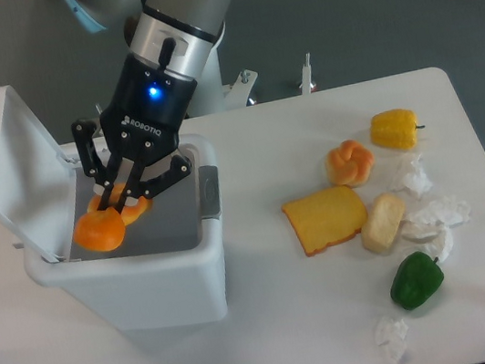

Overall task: Place the long bread in the trash can
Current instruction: 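Lower the bread roll down into the trash can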

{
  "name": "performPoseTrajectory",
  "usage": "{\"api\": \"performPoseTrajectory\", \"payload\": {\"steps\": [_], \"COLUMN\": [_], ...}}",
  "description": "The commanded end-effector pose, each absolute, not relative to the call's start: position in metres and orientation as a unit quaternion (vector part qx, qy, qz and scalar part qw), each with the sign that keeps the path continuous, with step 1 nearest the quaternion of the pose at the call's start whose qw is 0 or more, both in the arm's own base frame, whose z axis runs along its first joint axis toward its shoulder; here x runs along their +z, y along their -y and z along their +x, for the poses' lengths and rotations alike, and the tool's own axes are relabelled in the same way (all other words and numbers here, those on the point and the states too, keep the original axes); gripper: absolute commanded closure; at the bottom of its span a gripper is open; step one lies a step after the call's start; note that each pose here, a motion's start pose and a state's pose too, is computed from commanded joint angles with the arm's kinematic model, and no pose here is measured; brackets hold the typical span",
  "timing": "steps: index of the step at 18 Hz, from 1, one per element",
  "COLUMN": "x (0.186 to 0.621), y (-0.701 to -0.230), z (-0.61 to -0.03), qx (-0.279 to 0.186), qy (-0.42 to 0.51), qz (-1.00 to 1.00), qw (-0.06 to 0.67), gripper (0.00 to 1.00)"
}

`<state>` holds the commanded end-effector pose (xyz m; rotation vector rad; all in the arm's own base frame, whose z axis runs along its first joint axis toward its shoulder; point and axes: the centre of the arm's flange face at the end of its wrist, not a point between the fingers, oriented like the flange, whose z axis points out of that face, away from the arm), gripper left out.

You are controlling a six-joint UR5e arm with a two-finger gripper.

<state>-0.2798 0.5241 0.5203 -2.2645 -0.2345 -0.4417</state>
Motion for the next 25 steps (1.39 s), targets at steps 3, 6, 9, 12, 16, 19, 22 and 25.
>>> {"api": "performPoseTrajectory", "payload": {"steps": [3,6,9,12,16,19,22,25], "x": [0.512,0.506,0.505,0.502,0.502,0.502,0.502,0.502], "y": [-0.523,-0.521,-0.520,-0.522,-0.522,-0.522,-0.520,-0.519], "z": [-0.279,-0.276,-0.276,-0.277,-0.278,-0.279,-0.282,-0.283], "qx": [-0.179,-0.182,-0.183,-0.184,-0.183,-0.181,-0.178,-0.175], "qy": [0.094,0.096,0.097,0.097,0.093,0.090,0.089,0.086], "qz": [-0.896,-0.897,-0.897,-0.898,-0.898,-0.898,-0.899,-0.899], "qw": [0.395,0.391,0.390,0.389,0.389,0.390,0.391,0.392], "gripper": [0.87,0.87,0.85,0.79,0.54,0.44,0.39,0.32]}}
